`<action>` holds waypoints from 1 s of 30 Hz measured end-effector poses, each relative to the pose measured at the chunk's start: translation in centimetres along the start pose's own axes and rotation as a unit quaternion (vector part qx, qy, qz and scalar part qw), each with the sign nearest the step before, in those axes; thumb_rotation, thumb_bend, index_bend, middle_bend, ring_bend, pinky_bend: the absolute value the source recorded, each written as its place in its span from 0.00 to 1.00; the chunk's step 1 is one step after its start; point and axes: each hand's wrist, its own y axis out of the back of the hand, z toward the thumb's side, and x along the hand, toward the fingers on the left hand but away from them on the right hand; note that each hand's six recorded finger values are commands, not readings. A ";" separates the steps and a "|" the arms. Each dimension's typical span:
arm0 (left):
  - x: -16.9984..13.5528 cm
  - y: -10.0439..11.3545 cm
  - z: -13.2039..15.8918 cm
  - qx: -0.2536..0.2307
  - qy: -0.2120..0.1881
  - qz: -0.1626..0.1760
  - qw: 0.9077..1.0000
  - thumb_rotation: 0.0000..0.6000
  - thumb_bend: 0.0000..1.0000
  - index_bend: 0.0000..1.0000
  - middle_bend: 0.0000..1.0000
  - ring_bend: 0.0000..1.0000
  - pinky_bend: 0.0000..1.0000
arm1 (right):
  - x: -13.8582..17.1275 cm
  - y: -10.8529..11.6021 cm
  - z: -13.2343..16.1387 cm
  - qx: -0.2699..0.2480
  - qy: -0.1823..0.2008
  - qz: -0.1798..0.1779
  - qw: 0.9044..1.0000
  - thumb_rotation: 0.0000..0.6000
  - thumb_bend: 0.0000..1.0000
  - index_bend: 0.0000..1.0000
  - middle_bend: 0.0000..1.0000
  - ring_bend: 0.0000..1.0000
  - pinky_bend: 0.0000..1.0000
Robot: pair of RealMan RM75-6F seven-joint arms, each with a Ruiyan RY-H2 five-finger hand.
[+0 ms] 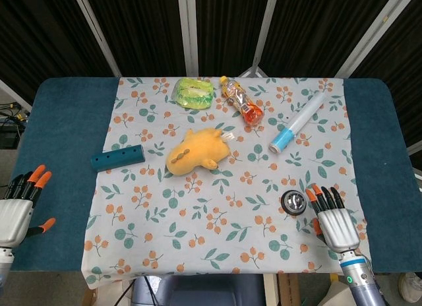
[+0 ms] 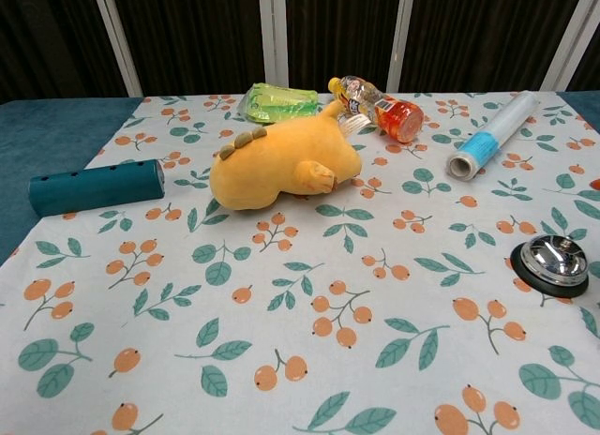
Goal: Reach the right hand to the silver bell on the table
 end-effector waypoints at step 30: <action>-0.3 0.1 -0.3 0.003 0.005 0.002 1.000 1.00 0.01 0.00 0.00 0.00 0.00 | -0.9 -5.0 1.1 0.095 0.019 0.083 0.992 1.00 0.72 0.00 0.00 0.00 0.00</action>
